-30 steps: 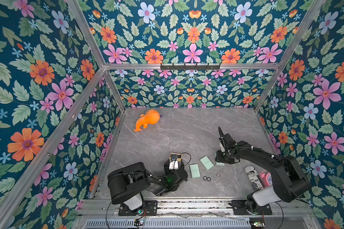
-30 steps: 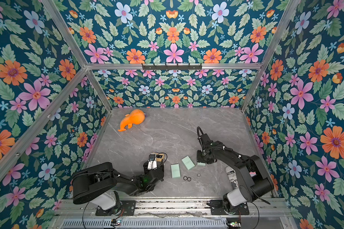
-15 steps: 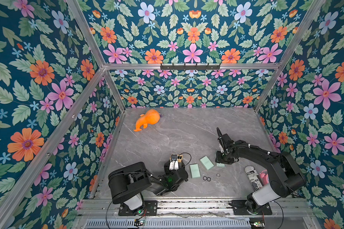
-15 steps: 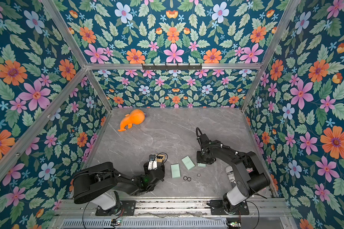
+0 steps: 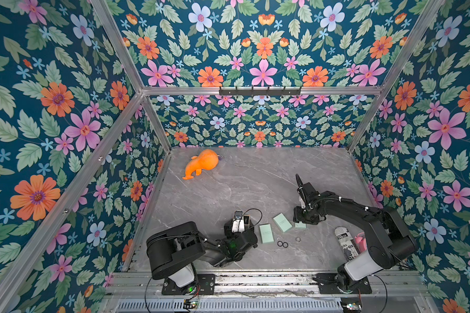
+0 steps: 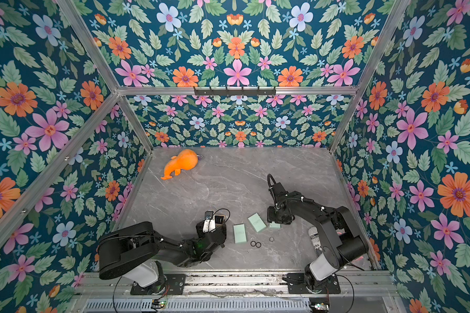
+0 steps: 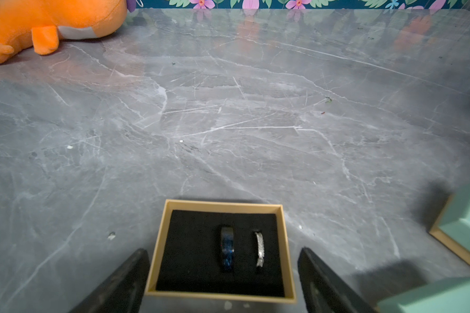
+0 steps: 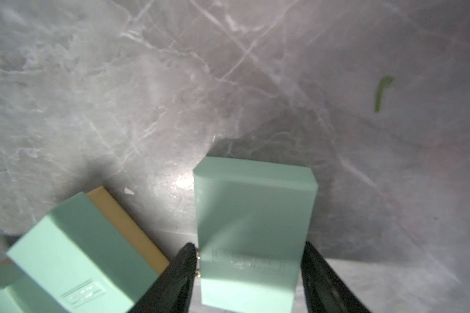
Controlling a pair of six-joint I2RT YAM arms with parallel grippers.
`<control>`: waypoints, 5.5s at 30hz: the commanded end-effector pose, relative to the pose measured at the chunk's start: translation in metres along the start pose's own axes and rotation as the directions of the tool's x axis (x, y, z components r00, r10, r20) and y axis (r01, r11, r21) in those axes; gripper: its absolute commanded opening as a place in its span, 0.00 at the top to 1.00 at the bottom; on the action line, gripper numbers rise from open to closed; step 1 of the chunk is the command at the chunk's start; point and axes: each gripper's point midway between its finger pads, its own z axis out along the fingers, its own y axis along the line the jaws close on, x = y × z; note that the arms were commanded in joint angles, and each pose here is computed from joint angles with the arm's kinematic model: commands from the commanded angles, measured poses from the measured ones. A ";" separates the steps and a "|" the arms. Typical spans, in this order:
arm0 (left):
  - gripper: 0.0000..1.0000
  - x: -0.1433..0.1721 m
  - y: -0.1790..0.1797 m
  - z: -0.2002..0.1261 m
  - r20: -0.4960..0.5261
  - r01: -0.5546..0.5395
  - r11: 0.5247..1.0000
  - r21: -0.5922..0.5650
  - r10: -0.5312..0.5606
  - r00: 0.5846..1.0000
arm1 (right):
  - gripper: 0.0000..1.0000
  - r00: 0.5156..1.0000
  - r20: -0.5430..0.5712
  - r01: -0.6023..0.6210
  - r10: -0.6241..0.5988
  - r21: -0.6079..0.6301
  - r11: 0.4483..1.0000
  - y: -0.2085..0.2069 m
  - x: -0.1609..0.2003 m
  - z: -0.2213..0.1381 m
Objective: Take the rings out of the lift-off lid box
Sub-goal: Place the lid at the center of the board, then take out the ring from the jewelry box.
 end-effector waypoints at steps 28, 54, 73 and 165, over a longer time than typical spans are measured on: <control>0.06 -0.141 0.079 -0.029 -0.196 0.055 0.998 -0.016 -0.057 0.979 | 0.39 0.982 0.079 0.184 -0.174 -0.145 0.972 0.136 0.016 -0.060; 0.11 -0.138 0.140 -0.018 -0.279 0.196 0.969 -0.149 -0.231 0.932 | 0.57 0.964 -0.037 0.256 -0.262 -0.109 0.960 0.260 0.017 0.006; 0.11 -0.132 0.134 -0.009 -0.312 0.225 0.966 -0.127 -0.254 0.916 | 0.66 0.961 -0.059 0.269 -0.272 -0.057 0.962 0.264 0.010 0.024; 0.63 0.032 0.047 -0.012 -0.587 0.438 0.898 -0.054 -0.383 0.713 | 0.93 0.931 -0.085 0.328 -0.356 -0.237 0.915 0.292 0.035 0.023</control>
